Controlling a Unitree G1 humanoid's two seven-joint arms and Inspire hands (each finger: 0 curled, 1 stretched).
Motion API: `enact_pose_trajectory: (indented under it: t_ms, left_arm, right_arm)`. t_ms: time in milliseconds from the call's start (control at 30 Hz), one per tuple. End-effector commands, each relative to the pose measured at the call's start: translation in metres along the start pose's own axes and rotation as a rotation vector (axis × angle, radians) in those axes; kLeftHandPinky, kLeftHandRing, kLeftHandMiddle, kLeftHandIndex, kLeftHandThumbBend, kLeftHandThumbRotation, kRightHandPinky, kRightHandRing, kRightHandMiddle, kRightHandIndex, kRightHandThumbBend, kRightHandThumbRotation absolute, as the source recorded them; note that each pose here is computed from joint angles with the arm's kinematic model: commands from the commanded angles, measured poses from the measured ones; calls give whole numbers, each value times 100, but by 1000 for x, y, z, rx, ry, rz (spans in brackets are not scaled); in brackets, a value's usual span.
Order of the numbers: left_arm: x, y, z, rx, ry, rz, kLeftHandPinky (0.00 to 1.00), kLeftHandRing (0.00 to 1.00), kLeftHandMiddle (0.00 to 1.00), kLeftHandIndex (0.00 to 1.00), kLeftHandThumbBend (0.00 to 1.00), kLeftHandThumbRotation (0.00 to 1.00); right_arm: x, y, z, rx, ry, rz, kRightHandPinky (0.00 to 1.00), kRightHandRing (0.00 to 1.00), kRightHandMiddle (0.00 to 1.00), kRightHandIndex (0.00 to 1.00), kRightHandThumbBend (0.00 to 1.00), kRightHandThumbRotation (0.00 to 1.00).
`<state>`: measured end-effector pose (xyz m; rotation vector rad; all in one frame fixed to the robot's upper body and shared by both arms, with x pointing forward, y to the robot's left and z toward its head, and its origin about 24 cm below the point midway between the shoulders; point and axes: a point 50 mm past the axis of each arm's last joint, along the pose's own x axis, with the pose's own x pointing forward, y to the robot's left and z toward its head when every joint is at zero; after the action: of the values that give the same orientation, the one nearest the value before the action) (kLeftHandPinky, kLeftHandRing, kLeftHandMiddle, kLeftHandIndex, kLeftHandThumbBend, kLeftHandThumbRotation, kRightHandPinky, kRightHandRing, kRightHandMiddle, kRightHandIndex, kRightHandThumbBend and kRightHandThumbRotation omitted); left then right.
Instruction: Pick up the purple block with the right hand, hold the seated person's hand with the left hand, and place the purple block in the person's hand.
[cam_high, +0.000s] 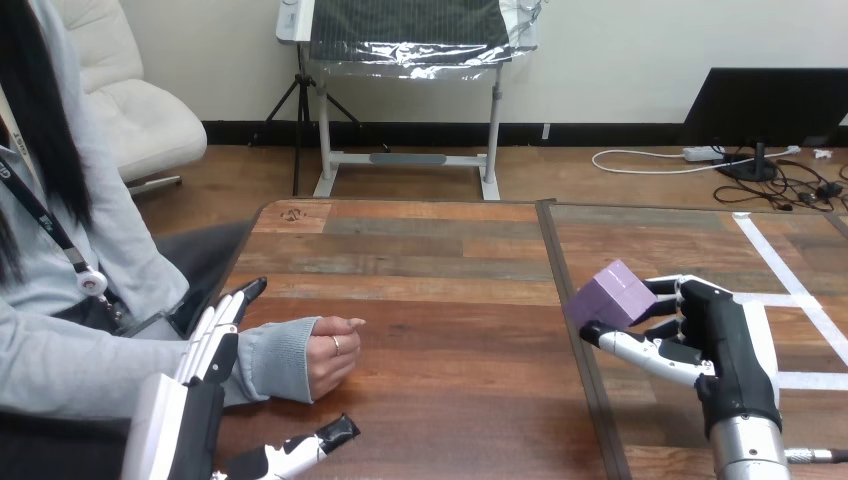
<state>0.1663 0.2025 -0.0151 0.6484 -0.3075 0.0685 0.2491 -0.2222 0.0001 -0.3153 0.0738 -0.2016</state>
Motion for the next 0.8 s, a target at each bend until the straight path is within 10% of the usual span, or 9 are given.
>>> enact_pose_trajectory:
  t_ms: [0,767]
  left_arm:
    - [28,7,13,41,-120,21,95,97,95,94,100,44]
    - [53,27,-2,291,-133,-9,94,95,94,94,100,50]
  right_arm:
    - [20,3,31,57,-141,-10,28,32,40,50,74,0]
    - [22,20,30,142,-183,22,28,33,41,49,72,0]
